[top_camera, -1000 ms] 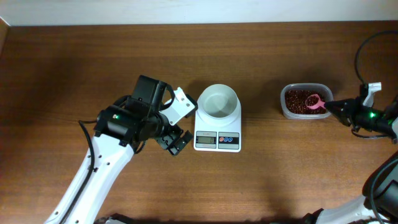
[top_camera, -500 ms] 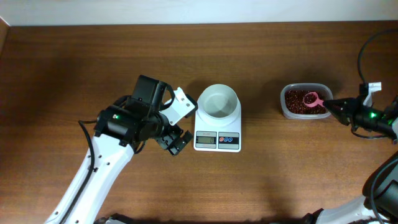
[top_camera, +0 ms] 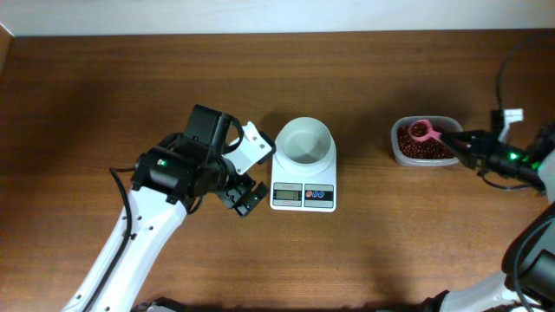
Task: Scoop and weigh 50g on scale
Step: 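Carry the filled scoop left over the white bowl on the scale, then tilt the scoop to pour beans into the bowl, right gripper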
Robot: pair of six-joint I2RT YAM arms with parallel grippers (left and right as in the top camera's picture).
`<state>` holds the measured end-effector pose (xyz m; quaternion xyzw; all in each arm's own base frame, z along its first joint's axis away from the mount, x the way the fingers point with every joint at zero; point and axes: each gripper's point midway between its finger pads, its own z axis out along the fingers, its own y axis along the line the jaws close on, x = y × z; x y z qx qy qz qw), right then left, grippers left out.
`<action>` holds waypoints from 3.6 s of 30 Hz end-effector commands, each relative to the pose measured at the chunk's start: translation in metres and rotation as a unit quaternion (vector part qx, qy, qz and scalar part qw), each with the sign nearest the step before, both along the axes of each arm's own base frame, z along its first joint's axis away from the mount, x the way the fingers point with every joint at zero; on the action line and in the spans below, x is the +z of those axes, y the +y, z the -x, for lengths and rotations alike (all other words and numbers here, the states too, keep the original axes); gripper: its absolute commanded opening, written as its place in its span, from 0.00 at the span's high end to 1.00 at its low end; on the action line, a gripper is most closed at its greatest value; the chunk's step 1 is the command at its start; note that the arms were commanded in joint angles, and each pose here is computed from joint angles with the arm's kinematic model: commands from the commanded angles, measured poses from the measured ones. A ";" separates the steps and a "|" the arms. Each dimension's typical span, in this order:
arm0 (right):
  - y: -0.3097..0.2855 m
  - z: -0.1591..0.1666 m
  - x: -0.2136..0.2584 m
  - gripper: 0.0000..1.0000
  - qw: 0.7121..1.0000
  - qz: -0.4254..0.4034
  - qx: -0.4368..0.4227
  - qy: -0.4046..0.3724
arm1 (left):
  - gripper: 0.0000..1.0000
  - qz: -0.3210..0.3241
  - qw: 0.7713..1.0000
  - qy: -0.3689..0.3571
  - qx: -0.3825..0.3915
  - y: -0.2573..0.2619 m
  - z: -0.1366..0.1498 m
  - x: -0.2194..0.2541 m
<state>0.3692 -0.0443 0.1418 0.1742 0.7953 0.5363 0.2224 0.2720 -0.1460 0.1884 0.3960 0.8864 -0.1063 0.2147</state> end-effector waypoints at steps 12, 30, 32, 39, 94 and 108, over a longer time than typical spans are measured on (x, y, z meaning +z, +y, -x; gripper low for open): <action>0.119 -0.002 0.005 0.96 0.989 -0.031 0.147 0.012 | 0.01 0.010 1.000 -0.002 0.000 -0.002 0.004 0.003; 0.207 -0.014 -0.006 0.96 0.974 0.044 0.222 -0.021 | 0.01 0.010 1.000 -0.002 0.000 -0.002 0.004 0.003; 0.209 -0.019 -0.009 0.96 0.970 0.071 0.226 -0.049 | 0.01 0.010 1.000 -0.002 0.000 -0.002 0.004 0.003; 0.222 -0.016 -0.011 0.96 0.940 0.123 0.278 -0.153 | 0.01 0.010 1.000 -0.002 0.000 -0.002 0.004 0.003; 0.214 -0.024 0.014 0.96 0.877 0.355 0.242 -0.215 | 0.01 0.010 1.000 -0.002 0.000 -0.002 0.004 0.003; 0.237 -0.011 0.028 0.96 0.838 0.380 0.282 -0.273 | 0.01 0.010 1.000 -0.002 0.000 -0.002 0.004 0.003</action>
